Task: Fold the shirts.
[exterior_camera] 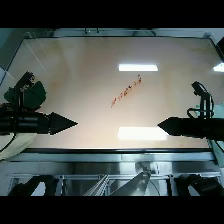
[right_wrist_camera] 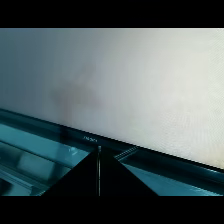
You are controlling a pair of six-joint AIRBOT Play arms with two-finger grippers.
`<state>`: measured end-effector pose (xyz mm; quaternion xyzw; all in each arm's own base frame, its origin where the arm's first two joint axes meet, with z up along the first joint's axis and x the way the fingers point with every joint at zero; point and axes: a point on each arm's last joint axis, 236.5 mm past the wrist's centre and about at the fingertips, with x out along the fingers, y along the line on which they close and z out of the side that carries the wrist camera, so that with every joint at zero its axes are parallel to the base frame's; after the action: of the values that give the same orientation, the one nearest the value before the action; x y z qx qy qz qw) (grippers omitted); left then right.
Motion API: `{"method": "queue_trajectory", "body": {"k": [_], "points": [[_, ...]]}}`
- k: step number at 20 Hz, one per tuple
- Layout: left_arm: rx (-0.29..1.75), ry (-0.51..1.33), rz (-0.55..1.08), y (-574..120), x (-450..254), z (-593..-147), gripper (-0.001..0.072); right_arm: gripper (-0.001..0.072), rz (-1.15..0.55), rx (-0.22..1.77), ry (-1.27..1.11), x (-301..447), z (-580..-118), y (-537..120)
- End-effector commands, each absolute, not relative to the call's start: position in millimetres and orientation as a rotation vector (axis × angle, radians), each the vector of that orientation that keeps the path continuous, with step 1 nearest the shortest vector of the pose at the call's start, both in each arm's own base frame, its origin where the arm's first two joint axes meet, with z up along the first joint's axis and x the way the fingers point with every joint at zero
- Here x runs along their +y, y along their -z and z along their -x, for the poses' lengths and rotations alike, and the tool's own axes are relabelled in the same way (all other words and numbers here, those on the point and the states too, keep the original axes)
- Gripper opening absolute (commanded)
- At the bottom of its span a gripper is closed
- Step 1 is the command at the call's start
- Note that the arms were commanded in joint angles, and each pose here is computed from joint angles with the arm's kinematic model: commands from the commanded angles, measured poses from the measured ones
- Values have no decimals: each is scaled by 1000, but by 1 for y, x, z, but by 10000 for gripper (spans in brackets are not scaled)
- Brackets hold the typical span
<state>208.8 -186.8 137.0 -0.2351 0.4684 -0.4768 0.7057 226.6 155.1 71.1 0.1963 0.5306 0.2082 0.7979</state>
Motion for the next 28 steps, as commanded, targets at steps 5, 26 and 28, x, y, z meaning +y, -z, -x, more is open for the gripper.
{"method": "queue_trajectory", "body": {"k": [5, 26, 28], "points": [[1041, 1052, 528, -137, -187, -210, 20, 23, -421, 1139, -448, 155, -226, -71], [1005, 9, 663, -10, 246, -451, 720, 23, -434, 1089, -437, 155, -238, -76], [1049, 22, 706, 22, 251, -461, 720, 23, -437, 1090, -439, 156, -238, -76]]}}
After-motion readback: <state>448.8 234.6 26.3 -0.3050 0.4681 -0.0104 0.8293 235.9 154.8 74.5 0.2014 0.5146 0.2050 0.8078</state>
